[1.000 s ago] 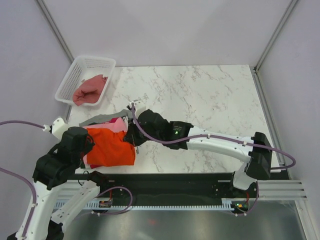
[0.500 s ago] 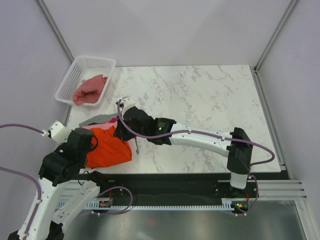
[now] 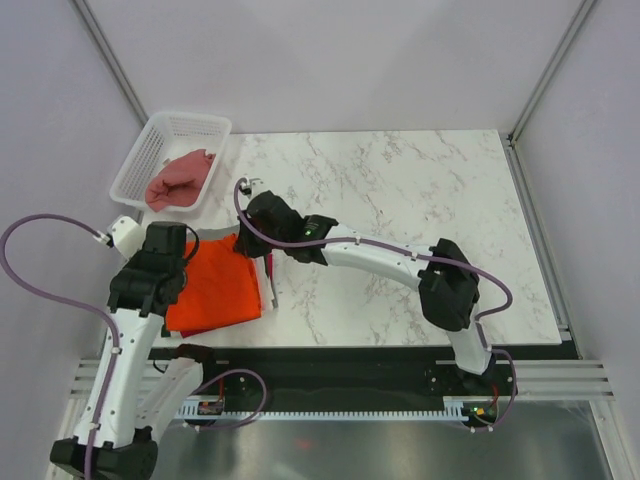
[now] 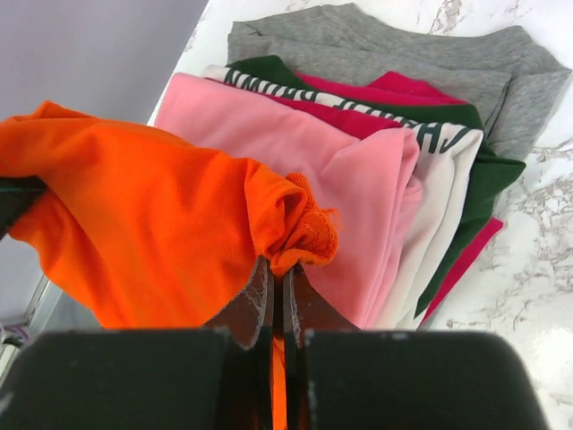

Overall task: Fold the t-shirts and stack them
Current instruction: Neatly place the folded tshirt to the corner, then reset both grippers

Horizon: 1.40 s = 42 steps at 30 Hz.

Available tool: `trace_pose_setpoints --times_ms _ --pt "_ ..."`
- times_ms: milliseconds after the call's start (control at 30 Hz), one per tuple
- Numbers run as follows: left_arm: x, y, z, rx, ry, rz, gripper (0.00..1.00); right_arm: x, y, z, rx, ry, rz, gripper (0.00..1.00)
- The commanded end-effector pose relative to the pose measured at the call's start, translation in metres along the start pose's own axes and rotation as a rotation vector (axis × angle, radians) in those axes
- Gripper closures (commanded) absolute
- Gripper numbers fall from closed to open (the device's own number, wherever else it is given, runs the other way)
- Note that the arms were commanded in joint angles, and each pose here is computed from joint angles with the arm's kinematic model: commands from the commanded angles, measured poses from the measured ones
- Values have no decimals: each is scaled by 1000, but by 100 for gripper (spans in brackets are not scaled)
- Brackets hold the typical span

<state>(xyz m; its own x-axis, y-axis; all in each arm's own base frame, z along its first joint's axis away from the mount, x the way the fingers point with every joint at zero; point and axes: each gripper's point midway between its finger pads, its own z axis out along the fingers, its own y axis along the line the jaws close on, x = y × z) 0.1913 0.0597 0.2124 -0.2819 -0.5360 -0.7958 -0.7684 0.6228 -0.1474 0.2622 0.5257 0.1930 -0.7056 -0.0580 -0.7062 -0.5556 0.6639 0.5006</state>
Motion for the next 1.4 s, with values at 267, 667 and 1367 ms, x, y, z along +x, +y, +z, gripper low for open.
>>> trace_pose_setpoints --times_ms 267,667,1367 --pt "-10 -22 61 47 106 3 98 -20 -2 25 -61 -20 14 100" --pt "-37 -47 37 227 101 -1 0 -76 -38 -9 6 -122 -19 16" --pt "56 -226 -95 940 347 212 0 -15 -322 -264 631 -379 236 13"
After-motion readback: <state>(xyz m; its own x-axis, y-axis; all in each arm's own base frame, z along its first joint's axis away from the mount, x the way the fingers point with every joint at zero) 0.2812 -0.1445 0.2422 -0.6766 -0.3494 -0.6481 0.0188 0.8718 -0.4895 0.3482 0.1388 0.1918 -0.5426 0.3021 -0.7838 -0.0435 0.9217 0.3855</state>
